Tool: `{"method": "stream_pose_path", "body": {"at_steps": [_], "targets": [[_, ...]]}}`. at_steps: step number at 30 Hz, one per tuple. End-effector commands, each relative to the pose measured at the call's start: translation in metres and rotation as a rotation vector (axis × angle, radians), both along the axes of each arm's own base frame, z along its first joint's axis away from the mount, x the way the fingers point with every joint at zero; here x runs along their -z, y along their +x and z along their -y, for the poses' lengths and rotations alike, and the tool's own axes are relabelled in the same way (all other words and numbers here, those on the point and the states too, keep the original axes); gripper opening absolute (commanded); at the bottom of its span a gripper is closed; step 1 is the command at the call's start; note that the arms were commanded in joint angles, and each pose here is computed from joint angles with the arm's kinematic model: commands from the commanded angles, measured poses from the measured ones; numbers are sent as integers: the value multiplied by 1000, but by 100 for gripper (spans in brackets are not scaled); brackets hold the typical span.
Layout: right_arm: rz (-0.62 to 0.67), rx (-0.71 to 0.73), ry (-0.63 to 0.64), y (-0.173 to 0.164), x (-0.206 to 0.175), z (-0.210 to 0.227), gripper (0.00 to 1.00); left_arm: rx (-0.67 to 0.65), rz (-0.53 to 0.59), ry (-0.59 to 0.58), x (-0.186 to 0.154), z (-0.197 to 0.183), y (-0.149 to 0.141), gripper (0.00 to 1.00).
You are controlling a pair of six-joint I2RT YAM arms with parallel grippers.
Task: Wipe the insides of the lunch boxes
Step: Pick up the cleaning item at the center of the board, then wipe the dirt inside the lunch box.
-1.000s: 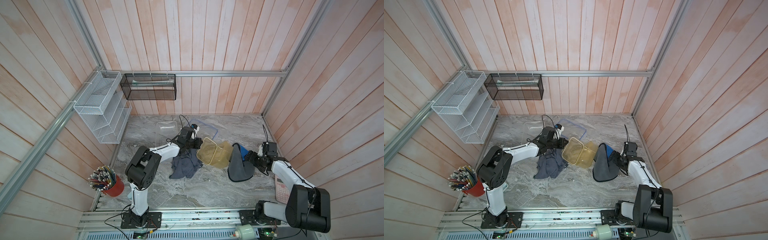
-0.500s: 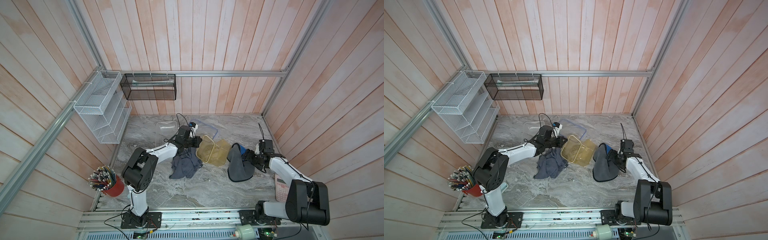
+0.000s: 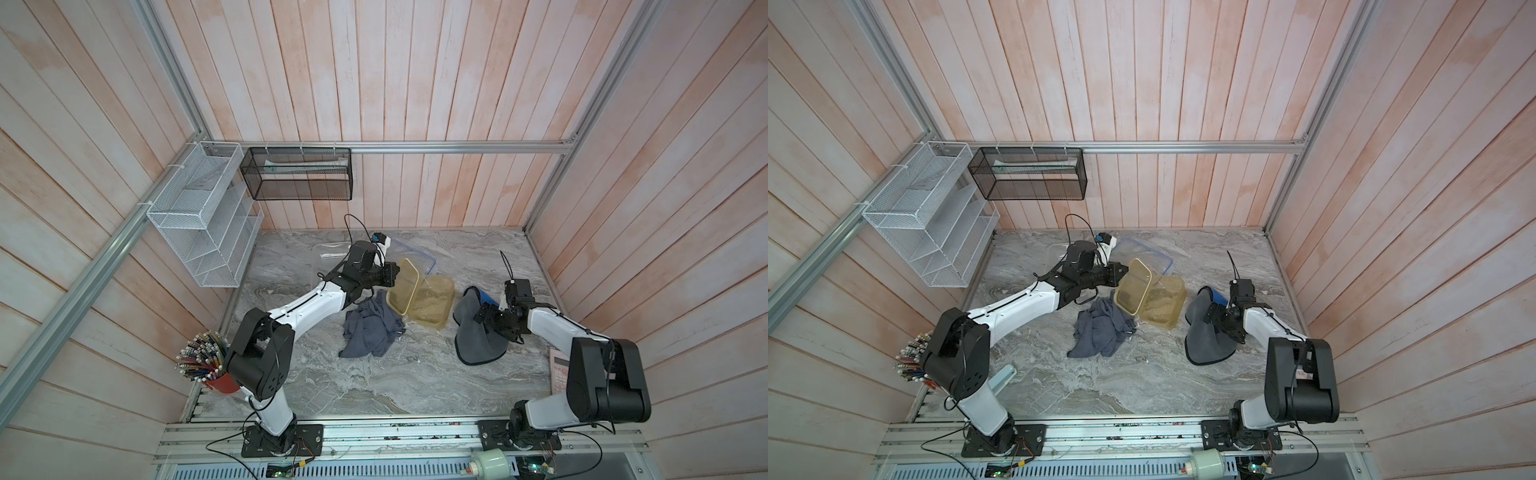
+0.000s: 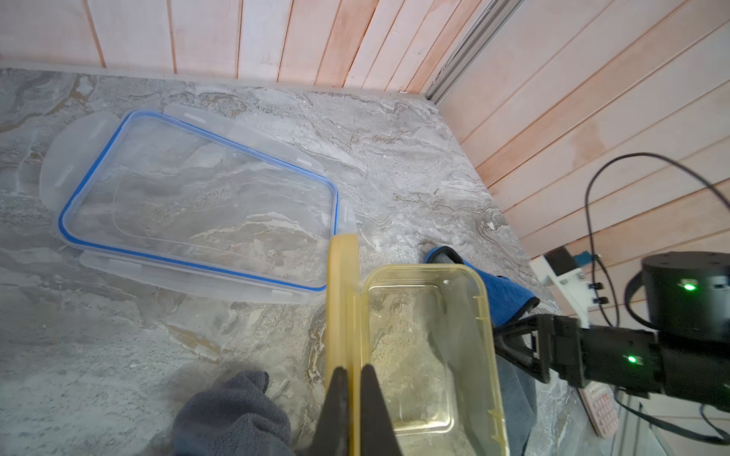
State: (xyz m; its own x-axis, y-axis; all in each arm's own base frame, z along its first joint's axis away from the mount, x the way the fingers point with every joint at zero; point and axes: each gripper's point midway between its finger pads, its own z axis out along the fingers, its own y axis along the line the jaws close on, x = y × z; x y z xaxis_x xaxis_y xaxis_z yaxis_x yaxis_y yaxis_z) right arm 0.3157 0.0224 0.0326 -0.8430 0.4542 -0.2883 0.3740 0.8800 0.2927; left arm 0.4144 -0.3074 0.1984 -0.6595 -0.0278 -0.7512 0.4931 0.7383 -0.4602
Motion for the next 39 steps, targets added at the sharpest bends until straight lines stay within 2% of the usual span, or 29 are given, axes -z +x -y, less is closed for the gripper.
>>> {"method": "stream_pose_path", "body": {"at_steps": [1,4,8,12,13,17,21,24,28,32,36,39], "targets": [[-14,13,-30,7,6,5,91,24,28,-12,-23,-2,-6,0],[-17,9,-23,10,11,4,87,60,1,-36,-24,3,-13,0],[-40,-3,-2,6,27,0,70,92,-31,-69,-21,8,-21,0],[-16,-11,13,7,27,-2,27,120,-73,-103,-13,13,-27,0],[9,-14,14,9,21,-2,20,122,-83,-103,-10,14,-27,0],[156,-36,-9,22,-23,-1,2,116,-90,-101,-9,12,-29,0],[369,-65,-27,33,-101,-2,0,107,-94,-88,-10,11,-26,0],[495,-122,-21,33,-154,-20,0,105,-99,-84,-9,12,-25,0],[514,-199,-24,28,-185,-47,0,108,-120,-74,-3,15,-25,0],[496,-306,-8,25,-187,-93,0,107,-131,-70,0,17,-24,0],[373,-400,-48,21,-152,-130,0,96,-126,-71,-2,17,-23,0],[241,-443,-47,9,-116,-141,0,81,-114,-65,-6,14,-21,0]]}}
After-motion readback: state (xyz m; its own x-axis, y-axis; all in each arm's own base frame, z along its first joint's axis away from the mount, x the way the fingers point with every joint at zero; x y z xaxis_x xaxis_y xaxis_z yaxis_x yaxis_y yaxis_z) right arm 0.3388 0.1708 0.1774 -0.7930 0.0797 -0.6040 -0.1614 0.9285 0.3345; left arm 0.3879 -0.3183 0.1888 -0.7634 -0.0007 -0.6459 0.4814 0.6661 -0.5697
